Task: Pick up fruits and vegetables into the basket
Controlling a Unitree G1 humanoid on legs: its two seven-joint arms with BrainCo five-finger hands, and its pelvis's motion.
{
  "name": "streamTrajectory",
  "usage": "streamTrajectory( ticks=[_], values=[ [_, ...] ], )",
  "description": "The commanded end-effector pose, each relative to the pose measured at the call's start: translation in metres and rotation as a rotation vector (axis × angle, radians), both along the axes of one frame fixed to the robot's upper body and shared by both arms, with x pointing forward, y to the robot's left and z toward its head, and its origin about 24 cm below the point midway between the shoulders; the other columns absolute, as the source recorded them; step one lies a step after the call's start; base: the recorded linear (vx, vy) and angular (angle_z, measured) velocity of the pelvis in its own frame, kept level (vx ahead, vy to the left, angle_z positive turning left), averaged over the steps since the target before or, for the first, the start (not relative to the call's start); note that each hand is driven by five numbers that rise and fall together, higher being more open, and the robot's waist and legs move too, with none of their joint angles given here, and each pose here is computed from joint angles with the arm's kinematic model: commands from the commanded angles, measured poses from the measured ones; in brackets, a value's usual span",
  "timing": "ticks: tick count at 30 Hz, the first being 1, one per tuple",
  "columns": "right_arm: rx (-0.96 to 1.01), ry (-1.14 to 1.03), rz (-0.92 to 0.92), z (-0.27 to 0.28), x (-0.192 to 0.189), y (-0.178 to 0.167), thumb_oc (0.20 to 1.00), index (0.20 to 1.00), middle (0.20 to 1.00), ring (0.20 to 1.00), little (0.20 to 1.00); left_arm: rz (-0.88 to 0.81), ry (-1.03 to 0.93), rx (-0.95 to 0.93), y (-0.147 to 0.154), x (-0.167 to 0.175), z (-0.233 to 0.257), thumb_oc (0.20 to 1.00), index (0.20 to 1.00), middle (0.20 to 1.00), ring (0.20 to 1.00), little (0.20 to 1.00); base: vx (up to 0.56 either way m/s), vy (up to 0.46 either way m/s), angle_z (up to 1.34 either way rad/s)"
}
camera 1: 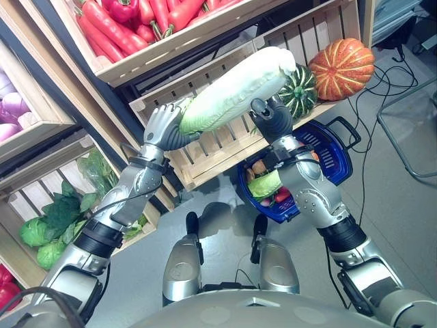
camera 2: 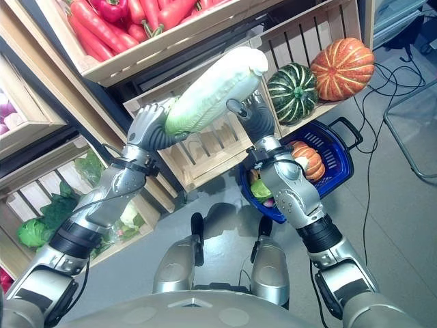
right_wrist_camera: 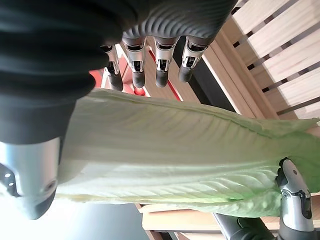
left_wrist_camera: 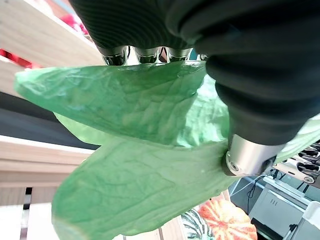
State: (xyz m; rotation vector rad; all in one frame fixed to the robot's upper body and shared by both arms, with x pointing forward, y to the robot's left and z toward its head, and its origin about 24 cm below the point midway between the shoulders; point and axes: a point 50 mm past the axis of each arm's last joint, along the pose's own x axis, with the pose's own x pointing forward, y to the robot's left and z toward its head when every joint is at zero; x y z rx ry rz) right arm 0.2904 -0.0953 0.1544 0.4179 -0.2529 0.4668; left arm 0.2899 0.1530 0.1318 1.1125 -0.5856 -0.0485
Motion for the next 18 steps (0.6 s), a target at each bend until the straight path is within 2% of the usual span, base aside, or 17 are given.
streamTrajectory(
  ticks=[1,5,12,15,16,17,18],
  values=[
    [0.161,-0.169,0.106,0.043,-0.012,0.022,1.000,1.000,1.000,1.000,1.000,-0.158,-0.189,0.150,-0.026,-0.008,0.028,0.200,0.200,0.200,0.200,0.200,0.00,0.000,0.00],
    [0.164,-0.179,0.123,0.046,-0.013,0.026,1.000,1.000,1.000,1.000,1.000,-0.171,-0.190,0.179,-0.032,-0.008,0.025,0.200,0.200,0.200,0.200,0.200,0.00,0.000,0.00],
    [0.100,-0.144,0.075,0.043,-0.010,0.029,1.000,1.000,1.000,1.000,1.000,-0.175,-0.270,0.358,-0.042,-0.011,0.018,0.200,0.200,0.200,0.200,0.200,0.00,0.000,0.00],
    [0.109,-0.152,0.094,0.043,-0.008,0.029,1.000,1.000,1.000,1.000,1.000,-0.190,-0.217,0.405,-0.045,-0.011,0.011,0.200,0.200,0.200,0.200,0.200,0.00,0.000,0.00],
    [0.114,-0.158,0.095,0.044,-0.008,0.029,0.758,0.758,0.758,0.758,0.758,-0.196,-0.196,0.413,-0.046,-0.010,0.008,0.200,0.200,0.200,0.200,0.200,0.00,0.000,0.00],
    [0.122,-0.172,0.105,0.045,-0.009,0.029,0.266,0.266,0.266,0.266,0.266,-0.204,-0.183,0.436,-0.048,-0.011,0.004,0.200,0.200,0.200,0.200,0.200,0.00,0.000,0.00],
    [0.125,-0.194,0.105,0.049,-0.010,0.030,0.200,0.200,0.200,0.200,0.200,-0.218,-0.170,0.460,-0.051,-0.012,0.002,0.200,0.200,0.200,0.200,0.200,0.00,0.000,0.00]
  ],
)
